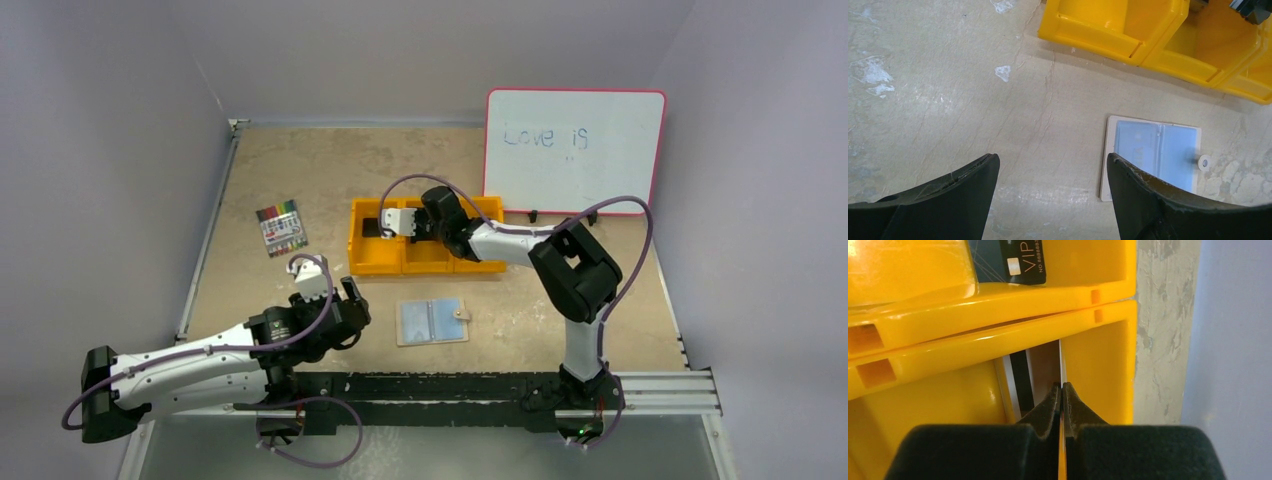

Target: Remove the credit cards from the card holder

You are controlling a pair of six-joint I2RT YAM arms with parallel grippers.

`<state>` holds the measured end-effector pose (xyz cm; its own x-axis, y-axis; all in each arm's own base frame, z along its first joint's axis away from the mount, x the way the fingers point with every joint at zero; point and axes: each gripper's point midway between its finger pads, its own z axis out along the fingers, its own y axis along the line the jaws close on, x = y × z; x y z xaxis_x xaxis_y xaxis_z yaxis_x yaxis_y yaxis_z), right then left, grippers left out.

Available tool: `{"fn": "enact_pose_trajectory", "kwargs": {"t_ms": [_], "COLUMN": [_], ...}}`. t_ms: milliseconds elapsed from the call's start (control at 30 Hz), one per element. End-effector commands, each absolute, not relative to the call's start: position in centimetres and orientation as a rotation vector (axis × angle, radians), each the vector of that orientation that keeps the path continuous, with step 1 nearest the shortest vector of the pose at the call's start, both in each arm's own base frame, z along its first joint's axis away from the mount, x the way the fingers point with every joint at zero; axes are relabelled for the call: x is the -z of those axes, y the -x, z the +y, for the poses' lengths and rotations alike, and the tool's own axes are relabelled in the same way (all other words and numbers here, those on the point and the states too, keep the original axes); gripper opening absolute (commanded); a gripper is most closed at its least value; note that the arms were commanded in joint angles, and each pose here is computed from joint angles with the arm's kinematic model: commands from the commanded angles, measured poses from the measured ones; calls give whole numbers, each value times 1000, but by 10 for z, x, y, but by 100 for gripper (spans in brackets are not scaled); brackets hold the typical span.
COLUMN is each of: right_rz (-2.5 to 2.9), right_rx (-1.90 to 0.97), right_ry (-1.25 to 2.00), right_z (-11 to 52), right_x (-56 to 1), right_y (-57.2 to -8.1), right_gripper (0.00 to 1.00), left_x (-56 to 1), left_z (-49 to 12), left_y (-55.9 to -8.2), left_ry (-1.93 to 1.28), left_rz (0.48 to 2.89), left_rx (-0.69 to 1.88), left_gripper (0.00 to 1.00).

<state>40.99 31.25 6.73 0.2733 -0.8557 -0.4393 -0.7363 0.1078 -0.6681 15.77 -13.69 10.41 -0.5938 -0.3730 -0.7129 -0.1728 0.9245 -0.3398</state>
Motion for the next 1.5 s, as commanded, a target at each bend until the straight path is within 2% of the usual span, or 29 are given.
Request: {"fn": "enact_pose_trajectory", "kwargs": {"t_ms": [0, 100, 233, 400, 500, 733, 800, 833, 1133, 1200, 1367, 1467], "right_rz": [1433, 1434, 1437, 1447, 1453, 1445, 1445, 1445, 1405, 1418, 1393, 1451], "right_rx": [201, 202, 202, 165, 153, 141, 134, 129, 93, 112, -48, -287], "right_ry": [1602, 1611, 1621, 1611, 1602, 1568, 1559, 1555, 1474, 1419, 1100, 827], "right_z": [317, 315, 314, 316, 315, 314, 313, 312, 311, 306, 301, 299], "right_x": [-85, -81, -80, -85, -89, -104, -110, -113, -150, -165, -234, -255], "right_y": [-423, -422, -421, -418, -416, -412, -410, -408, -400, -402, -385, -364], "right_gripper": [1, 2, 11, 13, 25, 28, 40, 41, 44, 44, 47, 55], "left_x": [-107, -106, -108, -106, -105, -103, -105, -105, -102, -104, -106, -107], "left_z": [-135, -135, -137, -138, -139, -142, -144, -145, -152, -155, -160, -161], "left_y": [-159, -159, -160, -160, -160, -160, -160, -160, -160, -160, -162, -163], "left_ry": [390, 389, 379, 377, 382, 384, 379, 376, 364, 359, 354, 358], "left_rz": [2199, 2200, 2201, 2207, 2209, 2214, 2215, 2216, 2236, 2236, 2238, 2234], "left_rx": [293, 290, 287, 280, 284, 297, 301, 301, 311, 321, 322, 321], "left_gripper": [78, 78, 78, 78, 78, 78, 78, 78, 78, 78, 78, 78]}}
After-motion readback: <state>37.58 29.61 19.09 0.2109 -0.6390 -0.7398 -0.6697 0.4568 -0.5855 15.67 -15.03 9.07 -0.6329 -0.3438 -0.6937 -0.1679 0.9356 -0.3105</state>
